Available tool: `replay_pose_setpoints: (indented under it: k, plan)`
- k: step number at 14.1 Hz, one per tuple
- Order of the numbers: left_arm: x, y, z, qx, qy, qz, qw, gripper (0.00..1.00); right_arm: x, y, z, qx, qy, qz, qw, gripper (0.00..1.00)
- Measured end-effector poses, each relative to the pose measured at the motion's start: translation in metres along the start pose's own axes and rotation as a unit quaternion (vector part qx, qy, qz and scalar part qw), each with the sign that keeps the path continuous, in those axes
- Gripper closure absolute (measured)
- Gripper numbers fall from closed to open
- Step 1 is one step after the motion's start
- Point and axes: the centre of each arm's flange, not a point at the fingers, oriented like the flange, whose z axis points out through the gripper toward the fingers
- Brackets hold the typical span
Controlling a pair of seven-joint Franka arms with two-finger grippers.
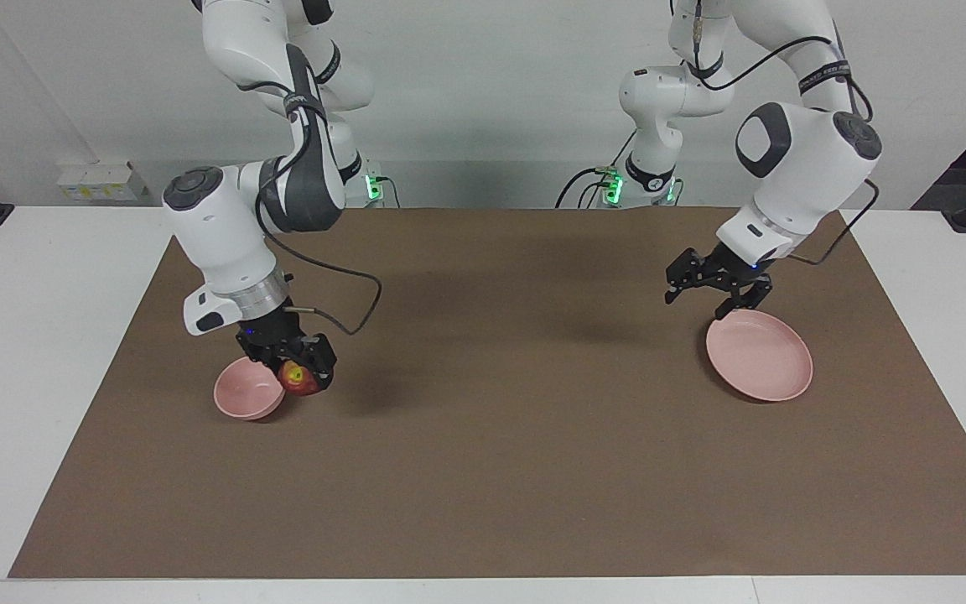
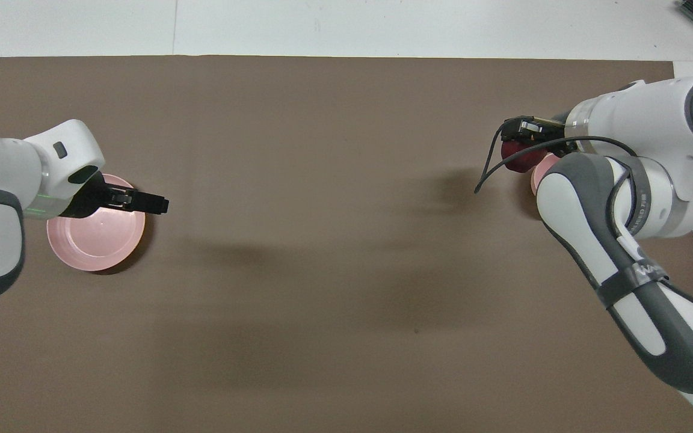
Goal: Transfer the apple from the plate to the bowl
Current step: 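Carry the apple toward the bowl while the left gripper withdraws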
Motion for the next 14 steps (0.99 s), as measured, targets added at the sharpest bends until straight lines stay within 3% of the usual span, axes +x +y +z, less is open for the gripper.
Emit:
replay_pose_setpoints:
  k: [4,7,14]
  plan:
    - [-0.001,-0.004,-0.073,0.065,-0.036,0.026,0.997,0.00,0.012,0.022,0.006,-0.072,0.062,-0.106,0.990,0.16]
    - [-0.006,0.004,-0.134,0.090,-0.041,0.030,0.995,0.00,-0.004,0.032,0.036,-0.078,0.097,-0.134,0.983,0.16]
    - [-0.024,0.004,-0.172,0.089,-0.075,0.018,0.993,0.00,-0.033,0.047,0.066,-0.078,0.076,-0.099,0.989,0.16]
